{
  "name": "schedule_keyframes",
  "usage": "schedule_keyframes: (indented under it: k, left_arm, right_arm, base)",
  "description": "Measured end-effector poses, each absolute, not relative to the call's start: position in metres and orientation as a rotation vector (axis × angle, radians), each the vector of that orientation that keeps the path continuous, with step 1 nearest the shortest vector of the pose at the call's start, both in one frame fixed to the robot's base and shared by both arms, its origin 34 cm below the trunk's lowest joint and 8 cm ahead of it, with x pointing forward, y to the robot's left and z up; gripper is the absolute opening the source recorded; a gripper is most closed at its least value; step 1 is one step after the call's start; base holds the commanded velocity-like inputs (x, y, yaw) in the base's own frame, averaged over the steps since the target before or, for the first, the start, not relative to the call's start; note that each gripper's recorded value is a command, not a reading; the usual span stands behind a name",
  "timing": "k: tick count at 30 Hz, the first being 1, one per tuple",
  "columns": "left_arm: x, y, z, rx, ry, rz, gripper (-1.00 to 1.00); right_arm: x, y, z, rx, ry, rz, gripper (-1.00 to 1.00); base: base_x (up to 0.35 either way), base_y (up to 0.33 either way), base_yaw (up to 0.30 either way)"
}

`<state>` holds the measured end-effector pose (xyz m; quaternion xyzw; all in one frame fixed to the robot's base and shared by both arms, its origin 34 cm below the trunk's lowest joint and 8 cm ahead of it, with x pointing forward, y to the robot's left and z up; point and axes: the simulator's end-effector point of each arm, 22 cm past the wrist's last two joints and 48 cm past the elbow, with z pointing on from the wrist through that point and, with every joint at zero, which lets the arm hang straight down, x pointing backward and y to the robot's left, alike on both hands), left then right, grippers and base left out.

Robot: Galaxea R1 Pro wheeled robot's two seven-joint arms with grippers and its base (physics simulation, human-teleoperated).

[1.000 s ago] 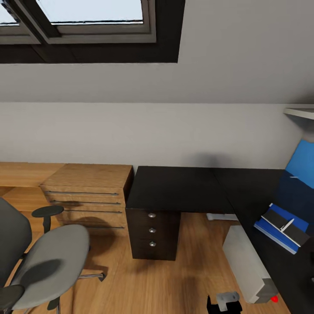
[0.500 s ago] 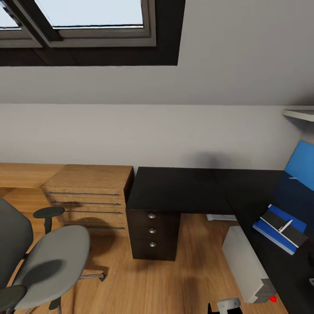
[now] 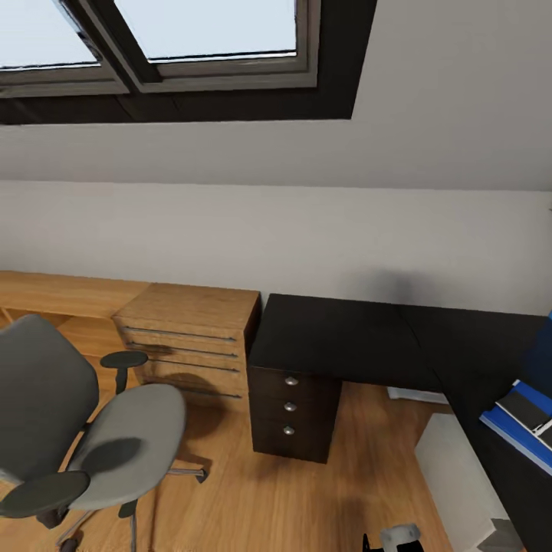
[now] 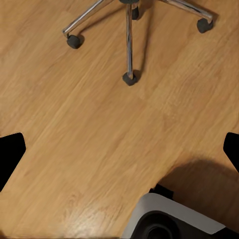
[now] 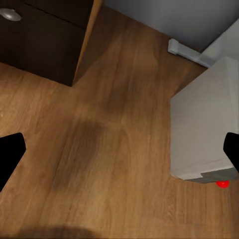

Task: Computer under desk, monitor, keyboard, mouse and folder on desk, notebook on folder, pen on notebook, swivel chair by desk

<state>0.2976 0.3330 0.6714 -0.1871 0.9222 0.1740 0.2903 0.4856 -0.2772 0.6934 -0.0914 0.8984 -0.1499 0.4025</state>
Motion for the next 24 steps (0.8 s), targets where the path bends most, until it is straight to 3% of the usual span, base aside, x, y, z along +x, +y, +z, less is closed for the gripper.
schedule_keyframes:
  k: [24]
  left_arm:
    - [0.284, 0.333, 0.686, -0.494, 2.479, 0.460, 1.00]
  right_arm:
    - [0.493, -0.255, 0.773, -0.082, 1.904, -0.211, 1.00]
  base:
    - [0.000, 0.000, 0.282]
